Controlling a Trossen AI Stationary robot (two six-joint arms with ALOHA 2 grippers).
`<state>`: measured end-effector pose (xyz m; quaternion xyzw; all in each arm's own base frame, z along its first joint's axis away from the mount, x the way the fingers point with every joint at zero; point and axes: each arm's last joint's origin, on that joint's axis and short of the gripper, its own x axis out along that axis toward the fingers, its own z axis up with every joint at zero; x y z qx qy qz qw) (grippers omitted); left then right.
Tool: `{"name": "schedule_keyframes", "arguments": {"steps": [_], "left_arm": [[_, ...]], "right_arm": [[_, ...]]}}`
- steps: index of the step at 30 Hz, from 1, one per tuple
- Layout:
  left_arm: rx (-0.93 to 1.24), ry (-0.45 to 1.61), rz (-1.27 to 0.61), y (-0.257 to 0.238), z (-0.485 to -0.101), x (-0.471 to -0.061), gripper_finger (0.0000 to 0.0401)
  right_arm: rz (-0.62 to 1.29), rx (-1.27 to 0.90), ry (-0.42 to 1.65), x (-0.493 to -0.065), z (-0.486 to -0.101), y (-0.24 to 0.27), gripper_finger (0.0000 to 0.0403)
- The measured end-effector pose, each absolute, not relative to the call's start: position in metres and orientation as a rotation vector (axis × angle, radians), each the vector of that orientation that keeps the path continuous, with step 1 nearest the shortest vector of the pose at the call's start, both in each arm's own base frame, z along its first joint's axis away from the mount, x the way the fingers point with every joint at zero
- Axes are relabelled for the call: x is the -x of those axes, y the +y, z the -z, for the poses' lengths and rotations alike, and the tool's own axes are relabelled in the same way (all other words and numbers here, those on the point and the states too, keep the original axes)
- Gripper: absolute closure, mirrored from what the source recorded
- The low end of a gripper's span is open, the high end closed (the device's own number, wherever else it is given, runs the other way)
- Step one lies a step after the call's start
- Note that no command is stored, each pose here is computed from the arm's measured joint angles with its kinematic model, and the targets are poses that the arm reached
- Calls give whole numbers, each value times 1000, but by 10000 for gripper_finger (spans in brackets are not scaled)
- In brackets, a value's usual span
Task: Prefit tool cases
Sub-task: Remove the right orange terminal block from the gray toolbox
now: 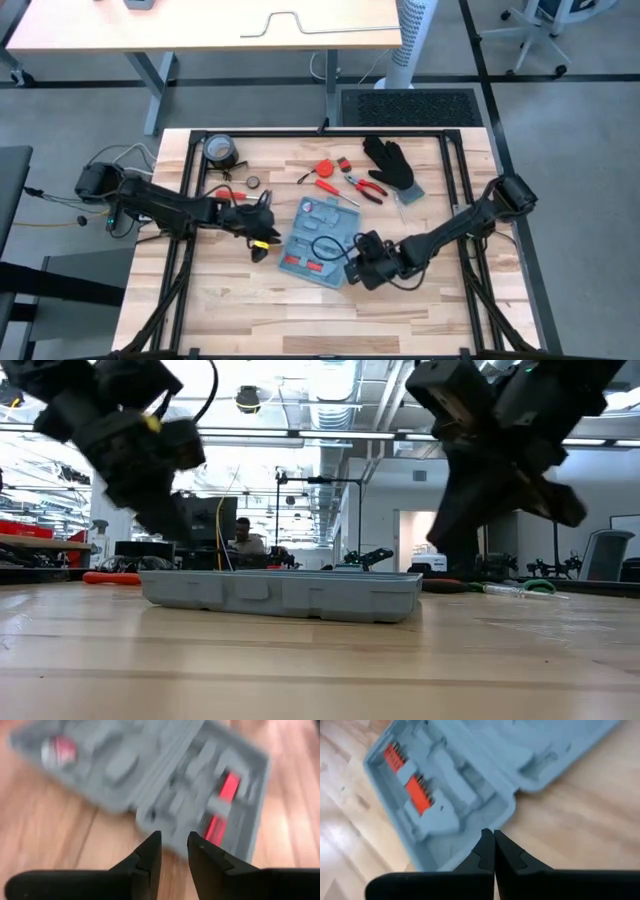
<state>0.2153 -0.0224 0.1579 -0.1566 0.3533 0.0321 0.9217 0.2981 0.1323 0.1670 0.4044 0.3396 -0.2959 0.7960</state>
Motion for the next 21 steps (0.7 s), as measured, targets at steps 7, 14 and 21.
{"name": "schedule_keyframes", "arguments": {"steps": [7, 14, 21], "left_arm": [[386, 815, -86, -28, -134, -205, 315], [416, 802, -46, -42, -121, -215, 315], [470, 790, 3, -55, -105, -226, 315]], "right_arm": [[660, -928, 722, -296, -154, 132, 402], [616, -1023, 715, -290, -132, 115, 403], [605, -1022, 716, -295, -123, 89, 403]]}}
